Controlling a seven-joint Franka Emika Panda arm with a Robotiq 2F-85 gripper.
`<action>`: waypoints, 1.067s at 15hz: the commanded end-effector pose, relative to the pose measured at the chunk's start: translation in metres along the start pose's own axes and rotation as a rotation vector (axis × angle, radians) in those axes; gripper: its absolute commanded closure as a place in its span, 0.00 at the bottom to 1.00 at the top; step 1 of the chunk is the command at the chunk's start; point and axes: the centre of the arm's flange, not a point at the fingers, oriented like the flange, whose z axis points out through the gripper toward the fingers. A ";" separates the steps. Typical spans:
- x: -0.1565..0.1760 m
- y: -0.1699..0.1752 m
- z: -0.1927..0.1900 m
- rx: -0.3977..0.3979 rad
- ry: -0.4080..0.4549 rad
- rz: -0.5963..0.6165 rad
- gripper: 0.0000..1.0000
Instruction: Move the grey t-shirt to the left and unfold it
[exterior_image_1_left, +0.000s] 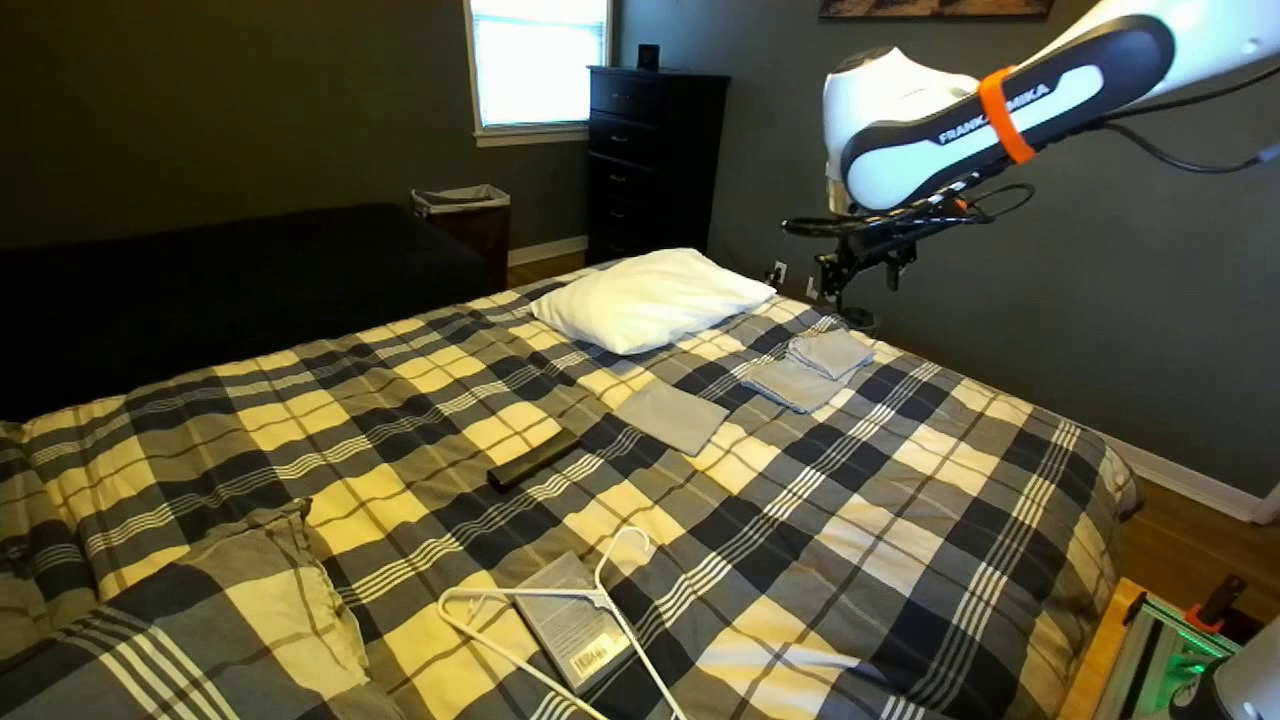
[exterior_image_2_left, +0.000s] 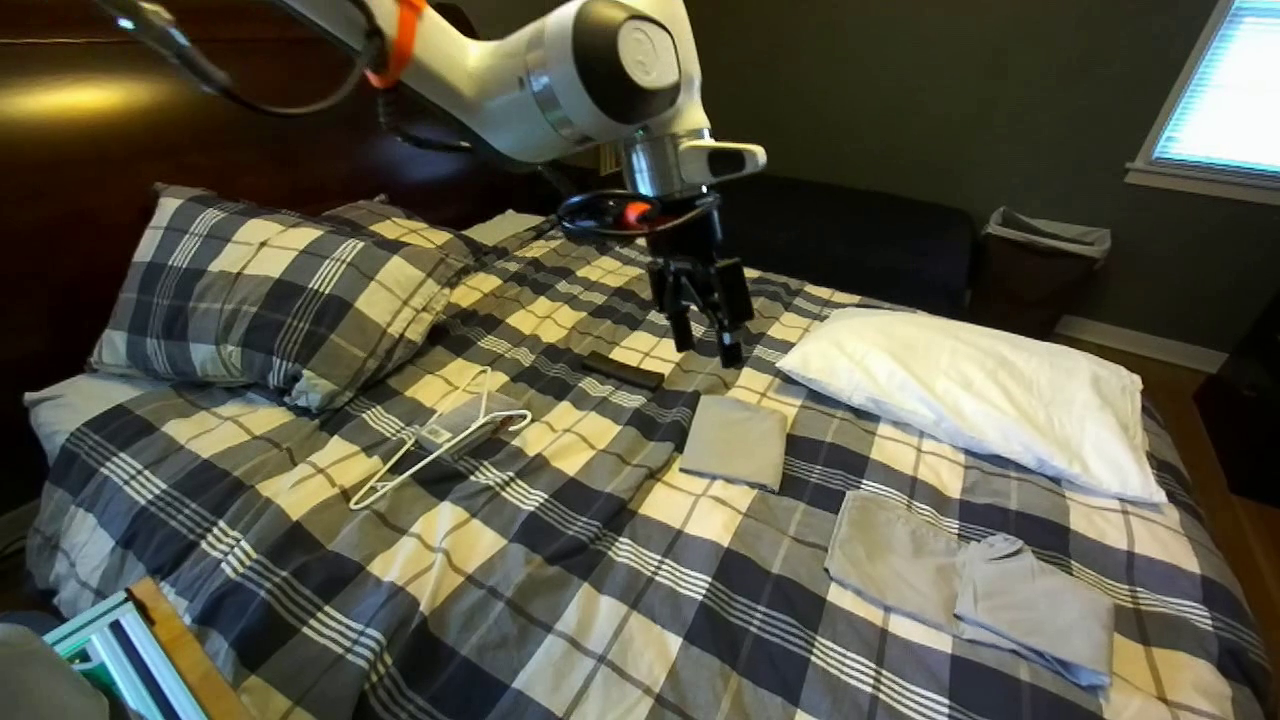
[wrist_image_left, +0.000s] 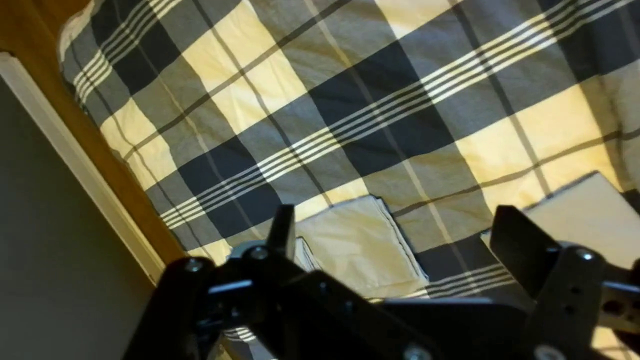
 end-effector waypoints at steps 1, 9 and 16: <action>0.075 -0.021 0.051 -0.145 -0.128 -0.014 0.00; 0.084 -0.019 0.135 -0.139 -0.349 -0.040 0.00; 0.117 -0.020 0.139 -0.195 -0.189 0.003 0.00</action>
